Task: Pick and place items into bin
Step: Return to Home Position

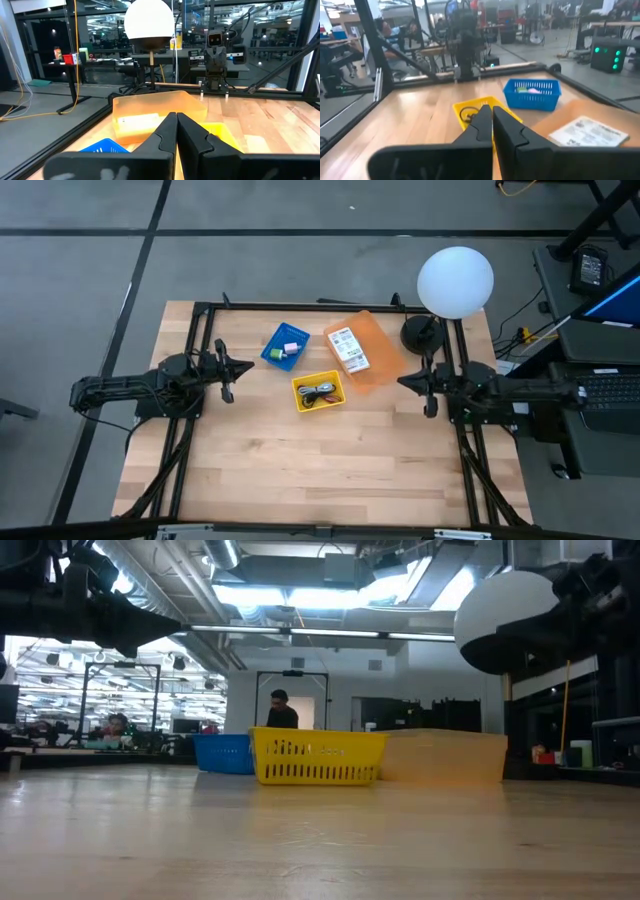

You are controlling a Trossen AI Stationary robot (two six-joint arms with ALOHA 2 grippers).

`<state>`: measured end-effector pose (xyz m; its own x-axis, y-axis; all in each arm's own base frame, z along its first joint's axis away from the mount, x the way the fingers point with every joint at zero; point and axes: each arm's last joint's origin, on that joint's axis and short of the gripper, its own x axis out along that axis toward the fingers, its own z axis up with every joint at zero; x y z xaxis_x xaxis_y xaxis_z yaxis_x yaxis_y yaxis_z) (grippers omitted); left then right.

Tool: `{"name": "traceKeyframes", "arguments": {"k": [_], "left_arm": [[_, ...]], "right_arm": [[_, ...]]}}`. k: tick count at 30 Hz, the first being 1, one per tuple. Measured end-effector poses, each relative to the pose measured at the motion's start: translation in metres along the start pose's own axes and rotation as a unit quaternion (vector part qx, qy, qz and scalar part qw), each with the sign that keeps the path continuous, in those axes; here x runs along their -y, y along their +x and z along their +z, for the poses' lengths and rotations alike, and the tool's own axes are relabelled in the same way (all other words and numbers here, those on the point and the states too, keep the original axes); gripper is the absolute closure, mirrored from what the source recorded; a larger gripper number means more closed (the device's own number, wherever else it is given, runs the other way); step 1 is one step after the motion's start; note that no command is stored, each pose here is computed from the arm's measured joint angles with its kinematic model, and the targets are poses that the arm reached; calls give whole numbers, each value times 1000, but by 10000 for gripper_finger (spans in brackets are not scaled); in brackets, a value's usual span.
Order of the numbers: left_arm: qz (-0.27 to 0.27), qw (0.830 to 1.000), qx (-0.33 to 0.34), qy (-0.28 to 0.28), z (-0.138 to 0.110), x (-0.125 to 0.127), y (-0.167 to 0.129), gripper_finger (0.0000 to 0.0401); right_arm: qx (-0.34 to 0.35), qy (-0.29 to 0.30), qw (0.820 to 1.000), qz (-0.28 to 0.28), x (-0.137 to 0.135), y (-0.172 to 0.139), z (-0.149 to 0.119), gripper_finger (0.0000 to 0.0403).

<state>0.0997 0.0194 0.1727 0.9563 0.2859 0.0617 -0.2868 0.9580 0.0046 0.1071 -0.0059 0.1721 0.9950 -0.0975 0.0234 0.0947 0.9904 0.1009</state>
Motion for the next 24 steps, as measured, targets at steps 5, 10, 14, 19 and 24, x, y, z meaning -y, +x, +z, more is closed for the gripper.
{"name": "traceKeyframes", "arguments": {"k": [5,10,14,19,24], "left_arm": [[0,1000,0,0,0,0,0,393],[0,1000,0,0,0,0,0,395],[0,1000,0,0,0,0,0,393],[0,1000,0,0,0,0,0,395],[0,1000,0,0,0,0,0,397]], "right_arm": [[-11,13,1000,4,0,-8,-4,402],[-5,-5,999,42,-2,-11,-3,402],[-15,-13,999,45,-3,-10,-5,402],[-15,-13,999,45,-3,-10,-5,402],[-15,-14,999,45,-3,-10,-5,402]]}}
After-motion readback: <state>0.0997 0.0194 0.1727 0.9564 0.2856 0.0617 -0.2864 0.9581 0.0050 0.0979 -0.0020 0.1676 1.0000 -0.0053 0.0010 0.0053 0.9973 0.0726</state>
